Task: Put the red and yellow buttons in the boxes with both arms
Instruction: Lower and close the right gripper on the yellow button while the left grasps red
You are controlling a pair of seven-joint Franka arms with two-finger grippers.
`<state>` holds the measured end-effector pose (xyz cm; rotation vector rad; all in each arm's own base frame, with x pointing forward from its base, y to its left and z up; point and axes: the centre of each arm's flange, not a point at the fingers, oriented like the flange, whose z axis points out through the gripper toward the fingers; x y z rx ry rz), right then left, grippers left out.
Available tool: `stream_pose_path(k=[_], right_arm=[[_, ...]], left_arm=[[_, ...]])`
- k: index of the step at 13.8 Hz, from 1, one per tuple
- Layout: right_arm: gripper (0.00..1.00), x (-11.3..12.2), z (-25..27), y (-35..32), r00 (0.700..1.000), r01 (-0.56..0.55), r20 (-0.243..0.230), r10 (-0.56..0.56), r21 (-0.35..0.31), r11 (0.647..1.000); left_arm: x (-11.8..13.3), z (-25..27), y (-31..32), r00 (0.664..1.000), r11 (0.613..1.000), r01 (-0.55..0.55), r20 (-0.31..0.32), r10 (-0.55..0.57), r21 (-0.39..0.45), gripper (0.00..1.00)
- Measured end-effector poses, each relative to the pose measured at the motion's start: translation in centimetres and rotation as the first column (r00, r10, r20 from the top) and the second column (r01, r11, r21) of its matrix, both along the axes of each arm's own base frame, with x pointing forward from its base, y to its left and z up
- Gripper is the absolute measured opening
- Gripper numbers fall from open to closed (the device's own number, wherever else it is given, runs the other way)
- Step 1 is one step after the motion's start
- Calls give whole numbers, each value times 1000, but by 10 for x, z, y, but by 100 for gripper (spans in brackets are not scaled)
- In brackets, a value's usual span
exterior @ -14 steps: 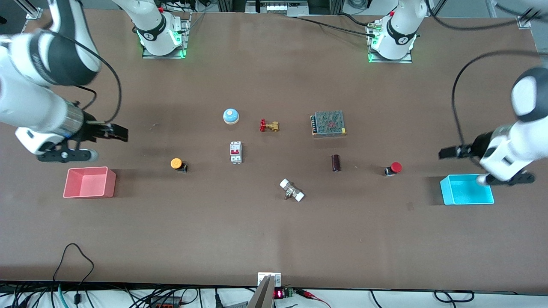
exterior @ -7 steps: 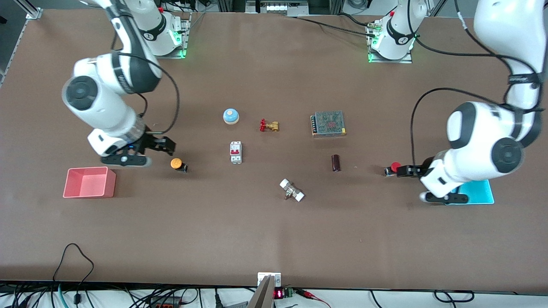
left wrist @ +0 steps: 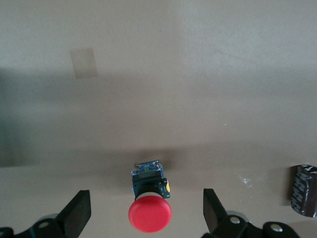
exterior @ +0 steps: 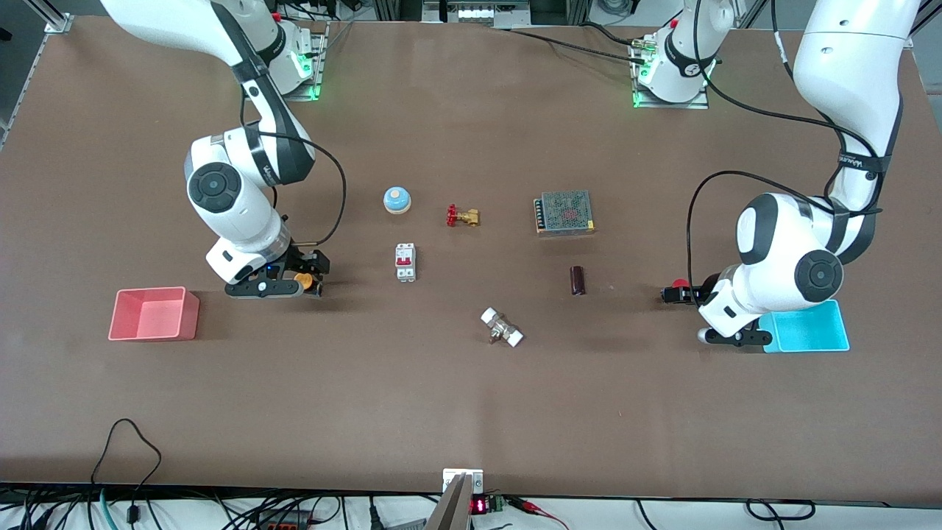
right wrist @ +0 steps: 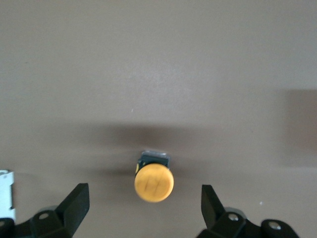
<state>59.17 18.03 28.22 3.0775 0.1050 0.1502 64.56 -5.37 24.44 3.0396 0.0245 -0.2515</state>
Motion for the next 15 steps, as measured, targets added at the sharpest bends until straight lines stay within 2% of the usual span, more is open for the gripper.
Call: stream_pose_path(k=[5,10,12,13,15], right_arm=[[100,9,-7,-17,1000,12,10,-12,-3,1000],[100,9,-28,-24,998,36,-43,-36,7,999],[100,9,-36,-21,998,32,-53,-32,5,999],[100,9,-40,-21,998,31,-57,-31,4,1000],[100,10,-43,-20,998,29,-61,-29,3,1000]], left_arm=[[-14,-18,-2,997,998,-58,-48,59,16,100],[-21,-27,-4,996,998,-62,-69,63,21,100],[-21,-27,-4,996,998,-62,-65,63,20,96],[-21,-27,-4,996,998,-62,-63,63,20,88],[-21,-27,-5,996,998,-62,-62,63,20,65]])
